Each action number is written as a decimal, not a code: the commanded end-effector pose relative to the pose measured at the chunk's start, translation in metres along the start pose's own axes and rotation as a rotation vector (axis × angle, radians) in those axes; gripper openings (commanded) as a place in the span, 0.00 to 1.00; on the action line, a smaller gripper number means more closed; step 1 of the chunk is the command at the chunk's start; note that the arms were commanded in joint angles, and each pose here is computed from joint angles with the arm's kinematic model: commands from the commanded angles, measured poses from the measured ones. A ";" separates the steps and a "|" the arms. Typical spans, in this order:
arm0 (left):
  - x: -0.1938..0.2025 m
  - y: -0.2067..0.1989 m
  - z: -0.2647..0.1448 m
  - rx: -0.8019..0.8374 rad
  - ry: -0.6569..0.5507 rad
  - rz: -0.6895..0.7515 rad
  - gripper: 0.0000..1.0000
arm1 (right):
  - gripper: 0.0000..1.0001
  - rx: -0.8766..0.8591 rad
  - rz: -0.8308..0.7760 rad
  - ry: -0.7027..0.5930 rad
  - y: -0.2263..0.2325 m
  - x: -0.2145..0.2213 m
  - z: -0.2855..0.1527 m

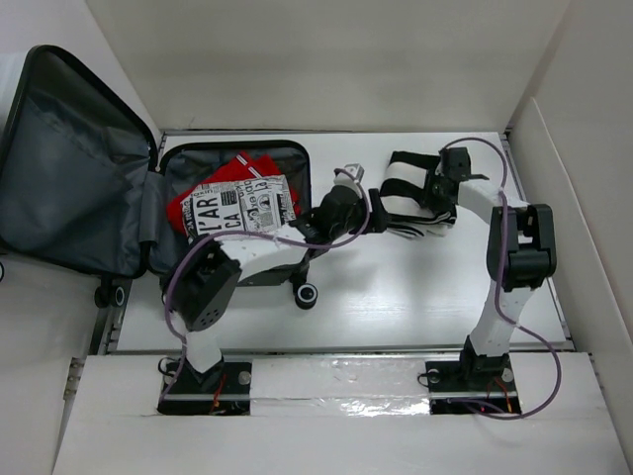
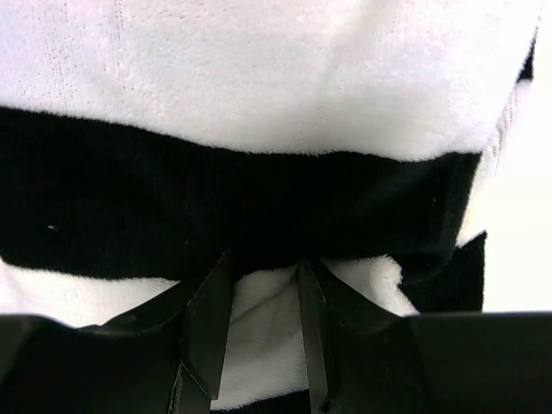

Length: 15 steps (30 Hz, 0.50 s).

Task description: Pack the luggage

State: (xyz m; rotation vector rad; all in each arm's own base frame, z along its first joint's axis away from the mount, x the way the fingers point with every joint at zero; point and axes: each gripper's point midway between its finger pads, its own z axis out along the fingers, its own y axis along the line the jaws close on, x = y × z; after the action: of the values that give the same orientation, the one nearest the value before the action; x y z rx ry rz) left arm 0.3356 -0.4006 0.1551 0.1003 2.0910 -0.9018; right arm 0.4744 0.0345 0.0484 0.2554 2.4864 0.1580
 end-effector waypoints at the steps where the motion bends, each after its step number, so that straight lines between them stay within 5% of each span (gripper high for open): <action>1: -0.015 -0.006 0.025 -0.024 -0.007 0.026 0.70 | 0.41 -0.020 -0.013 0.032 0.006 0.033 -0.014; 8: -0.016 0.014 0.080 -0.106 0.073 0.066 0.74 | 0.43 -0.076 -0.002 -0.058 0.001 0.036 -0.059; 15: -0.006 0.040 0.104 -0.155 0.137 0.043 0.81 | 0.67 -0.177 -0.033 -0.195 0.033 0.006 -0.111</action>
State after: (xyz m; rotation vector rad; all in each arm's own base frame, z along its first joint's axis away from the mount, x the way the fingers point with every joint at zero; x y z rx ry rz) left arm 0.4141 -0.4336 0.0845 0.1143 2.2684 -0.7218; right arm 0.4005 0.0452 0.0976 0.2123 2.3806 0.2560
